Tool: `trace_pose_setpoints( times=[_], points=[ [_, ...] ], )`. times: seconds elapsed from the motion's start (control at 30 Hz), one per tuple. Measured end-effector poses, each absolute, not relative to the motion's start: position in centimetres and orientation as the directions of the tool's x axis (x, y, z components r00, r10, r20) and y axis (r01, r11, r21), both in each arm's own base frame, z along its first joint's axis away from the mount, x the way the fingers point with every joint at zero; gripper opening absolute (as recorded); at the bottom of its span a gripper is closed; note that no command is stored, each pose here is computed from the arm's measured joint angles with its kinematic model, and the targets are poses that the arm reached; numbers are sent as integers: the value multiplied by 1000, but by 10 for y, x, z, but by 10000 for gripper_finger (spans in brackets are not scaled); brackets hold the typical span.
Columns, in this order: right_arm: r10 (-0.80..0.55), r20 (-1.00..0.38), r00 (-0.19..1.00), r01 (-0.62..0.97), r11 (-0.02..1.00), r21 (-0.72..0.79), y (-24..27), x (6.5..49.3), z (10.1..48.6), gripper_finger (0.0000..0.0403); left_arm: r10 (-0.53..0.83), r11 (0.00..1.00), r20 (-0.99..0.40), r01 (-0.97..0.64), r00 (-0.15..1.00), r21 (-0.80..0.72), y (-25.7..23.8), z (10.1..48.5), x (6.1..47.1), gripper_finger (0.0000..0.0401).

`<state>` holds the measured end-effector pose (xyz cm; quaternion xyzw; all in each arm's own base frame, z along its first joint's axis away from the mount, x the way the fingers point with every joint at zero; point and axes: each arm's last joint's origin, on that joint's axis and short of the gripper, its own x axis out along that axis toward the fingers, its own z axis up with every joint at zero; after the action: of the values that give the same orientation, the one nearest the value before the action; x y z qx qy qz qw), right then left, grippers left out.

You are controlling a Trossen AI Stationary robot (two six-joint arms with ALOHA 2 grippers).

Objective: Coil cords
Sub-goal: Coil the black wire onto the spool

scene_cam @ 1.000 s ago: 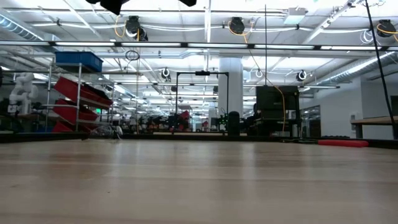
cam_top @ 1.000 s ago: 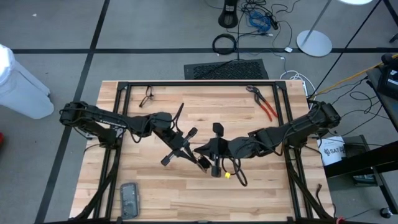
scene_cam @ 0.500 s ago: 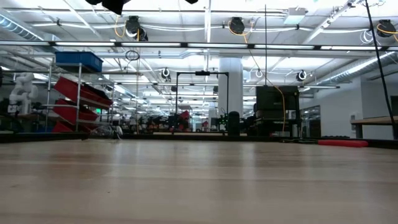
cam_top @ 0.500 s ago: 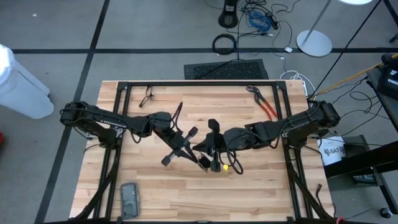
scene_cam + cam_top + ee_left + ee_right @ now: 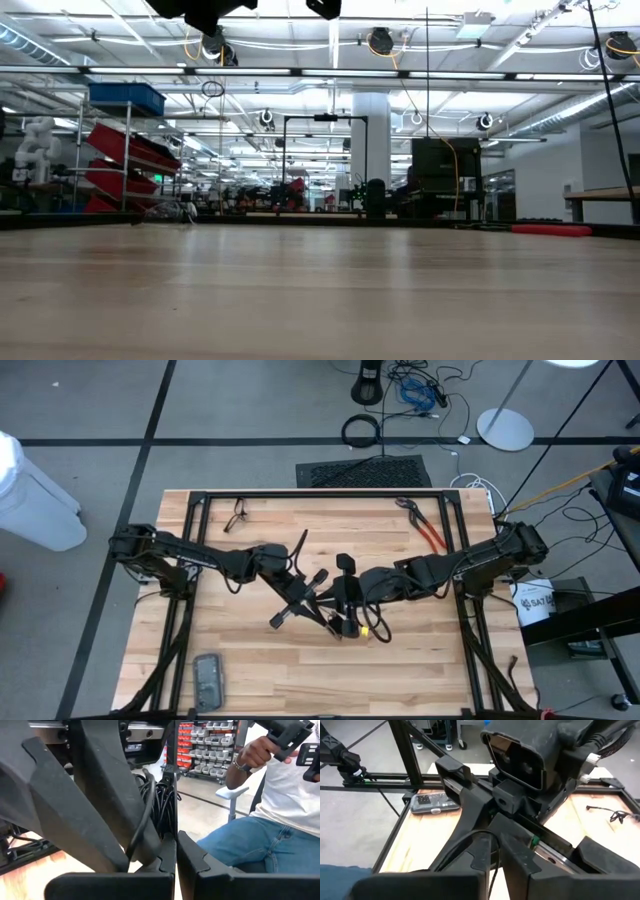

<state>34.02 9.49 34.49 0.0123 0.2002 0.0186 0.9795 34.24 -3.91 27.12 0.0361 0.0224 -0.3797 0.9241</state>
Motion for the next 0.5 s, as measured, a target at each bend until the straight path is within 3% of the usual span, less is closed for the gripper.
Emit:
trace_pose_setpoints(
  times=[0.37, 0.5],
  points=[
    [71, -440, 895, -56, 997, 47, 94, 333, 353, 70, -695, 714, -55, 698, 717, 64, -39, 274, 343, 2],
    [26, -485, 874, -20, 1000, 18, 94, 327, 367, 81, -695, 714, -52, 697, 717, 69, -39, 275, 343, 2]
  ],
)
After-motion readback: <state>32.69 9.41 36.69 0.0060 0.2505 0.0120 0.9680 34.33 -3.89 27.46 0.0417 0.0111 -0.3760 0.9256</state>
